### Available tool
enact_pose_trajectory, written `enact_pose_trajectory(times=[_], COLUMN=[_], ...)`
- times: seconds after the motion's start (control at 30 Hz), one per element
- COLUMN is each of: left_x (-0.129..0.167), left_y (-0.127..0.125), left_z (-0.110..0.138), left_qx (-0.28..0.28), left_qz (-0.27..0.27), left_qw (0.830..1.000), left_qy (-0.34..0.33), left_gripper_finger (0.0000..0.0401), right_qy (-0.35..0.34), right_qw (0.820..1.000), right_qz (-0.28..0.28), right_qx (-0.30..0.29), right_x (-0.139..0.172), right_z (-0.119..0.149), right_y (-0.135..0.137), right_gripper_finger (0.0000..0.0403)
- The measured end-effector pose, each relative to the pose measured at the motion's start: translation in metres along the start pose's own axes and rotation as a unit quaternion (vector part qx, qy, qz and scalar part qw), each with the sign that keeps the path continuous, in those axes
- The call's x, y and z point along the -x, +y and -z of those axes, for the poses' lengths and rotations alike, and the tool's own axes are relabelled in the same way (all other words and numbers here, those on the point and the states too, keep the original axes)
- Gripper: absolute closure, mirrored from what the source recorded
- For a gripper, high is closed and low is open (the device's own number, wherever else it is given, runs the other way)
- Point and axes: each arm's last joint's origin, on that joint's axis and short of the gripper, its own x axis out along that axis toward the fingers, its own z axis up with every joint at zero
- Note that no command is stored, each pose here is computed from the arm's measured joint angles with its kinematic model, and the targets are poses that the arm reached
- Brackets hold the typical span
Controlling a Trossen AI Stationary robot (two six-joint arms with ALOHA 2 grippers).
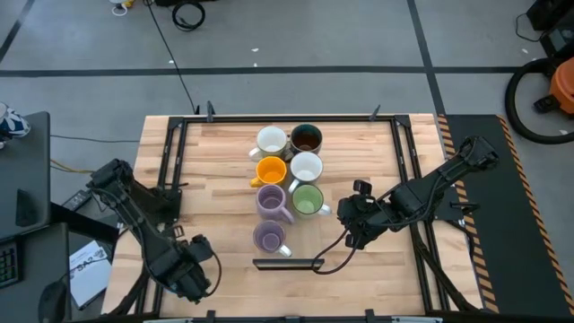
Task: Place coffee mugs
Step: Put the blue mug on the shelf
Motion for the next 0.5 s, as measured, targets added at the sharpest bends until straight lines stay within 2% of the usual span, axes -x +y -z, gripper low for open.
enact_pose_trajectory(times=[0.37, 0.5], left_x=[-0.03, -0.044], left_y=[0.004, 0.006], left_z=[0.012, 0.016], left_qx=[-0.008, -0.011], left_qz=[-0.051, -0.059], left_qw=[0.999, 0.997], left_qy=[0.016, 0.042], left_gripper_finger=[0.0241, 0.0241], right_qy=[0.0, 0.0], right_qw=[1.0, 1.0], right_qz=[0.0, 0.0], right_qx=[0.0, 0.0], right_x=[0.0, 0.0], right_z=[0.0, 0.0], right_y=[0.0, 0.0], right_gripper_finger=[0.0289, 0.0289])
